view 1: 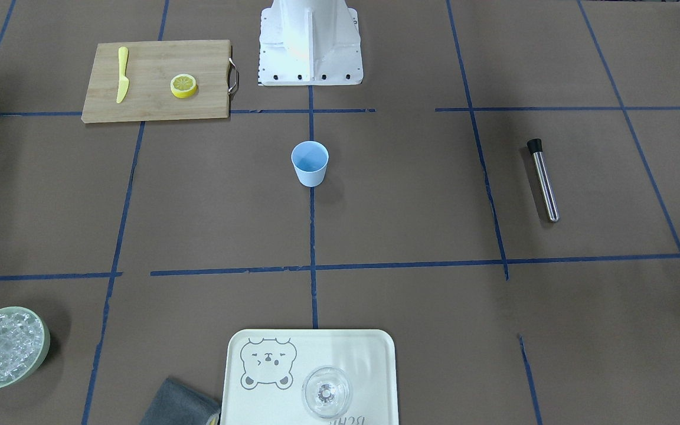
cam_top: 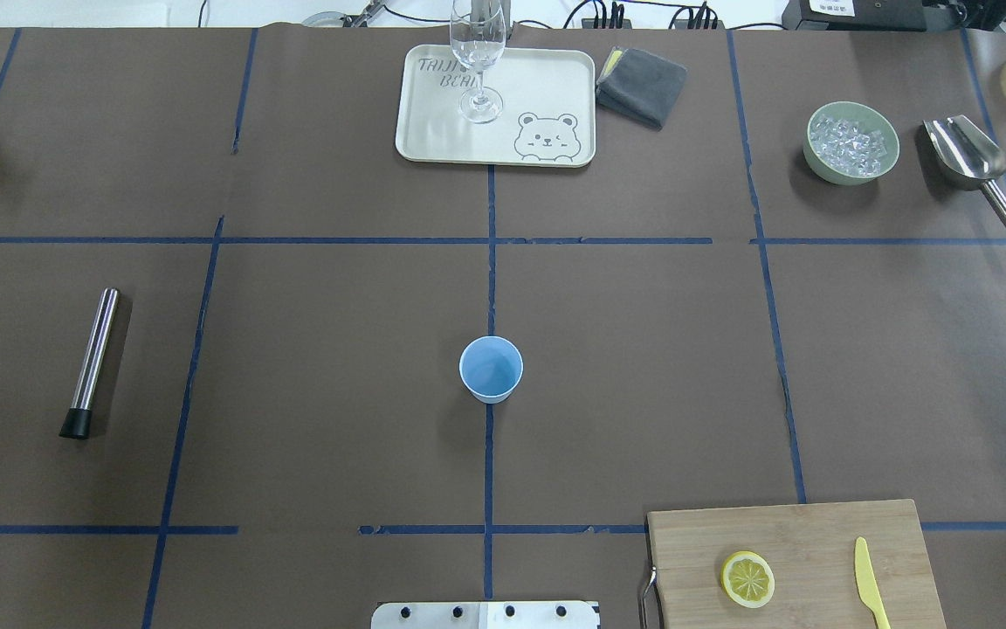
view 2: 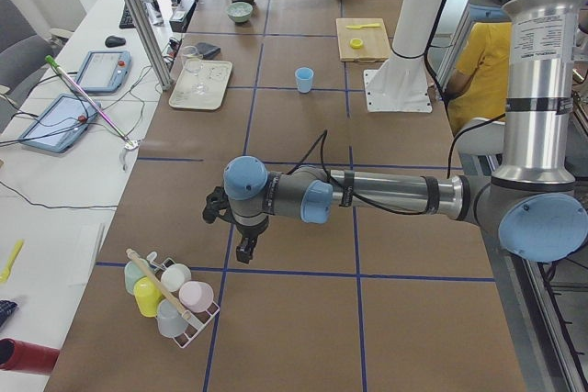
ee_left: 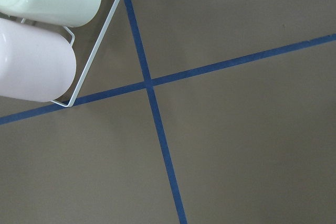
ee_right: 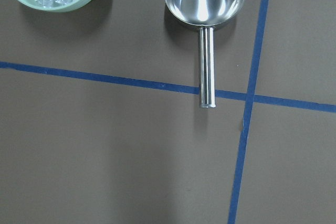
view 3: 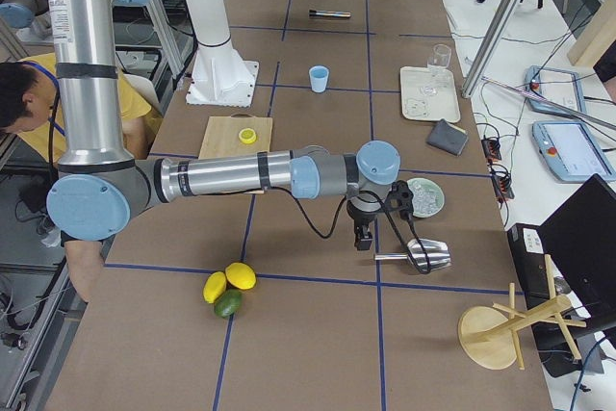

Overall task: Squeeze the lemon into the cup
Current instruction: 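Move the right gripper down toward the lemon slice on the cutting board, then grasp the yellow lemon slice with the right gripper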

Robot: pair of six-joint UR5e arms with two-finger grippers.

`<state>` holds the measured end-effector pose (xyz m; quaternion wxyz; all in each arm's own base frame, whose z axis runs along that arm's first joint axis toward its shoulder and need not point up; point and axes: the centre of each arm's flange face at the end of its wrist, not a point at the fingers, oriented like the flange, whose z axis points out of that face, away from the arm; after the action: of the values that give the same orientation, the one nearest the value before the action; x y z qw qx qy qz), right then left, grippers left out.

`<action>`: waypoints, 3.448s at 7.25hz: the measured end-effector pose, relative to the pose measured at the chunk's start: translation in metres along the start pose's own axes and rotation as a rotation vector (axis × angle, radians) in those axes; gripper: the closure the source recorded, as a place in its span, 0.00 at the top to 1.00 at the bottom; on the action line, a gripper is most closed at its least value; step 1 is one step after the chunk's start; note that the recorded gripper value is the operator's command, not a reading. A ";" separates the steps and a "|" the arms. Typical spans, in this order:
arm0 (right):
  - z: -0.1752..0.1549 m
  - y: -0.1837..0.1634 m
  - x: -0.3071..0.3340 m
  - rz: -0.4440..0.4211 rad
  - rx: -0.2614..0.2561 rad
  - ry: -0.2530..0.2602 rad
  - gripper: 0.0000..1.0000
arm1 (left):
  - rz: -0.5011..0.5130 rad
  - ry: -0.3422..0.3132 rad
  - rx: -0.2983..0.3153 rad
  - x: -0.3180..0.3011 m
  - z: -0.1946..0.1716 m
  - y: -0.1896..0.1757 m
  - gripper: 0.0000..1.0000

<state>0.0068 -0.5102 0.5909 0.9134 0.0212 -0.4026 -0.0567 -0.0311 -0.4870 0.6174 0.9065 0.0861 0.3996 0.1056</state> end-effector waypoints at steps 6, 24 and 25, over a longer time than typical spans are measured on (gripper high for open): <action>0.011 0.004 0.003 -0.007 0.001 -0.004 1.00 | -0.002 -0.011 0.008 0.001 -0.002 0.003 1.00; 0.178 0.311 -0.480 -0.056 0.058 -0.006 0.96 | 0.019 0.004 0.023 -0.009 0.011 0.010 1.00; 0.182 0.310 -0.483 -0.055 0.060 -0.004 0.94 | 0.018 0.008 0.022 -0.009 0.012 0.011 1.00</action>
<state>-0.4237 -0.1429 0.3860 0.9096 0.0594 -0.4053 -0.0697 -0.0296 -0.4798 0.6338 0.9029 0.0993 0.4035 0.1099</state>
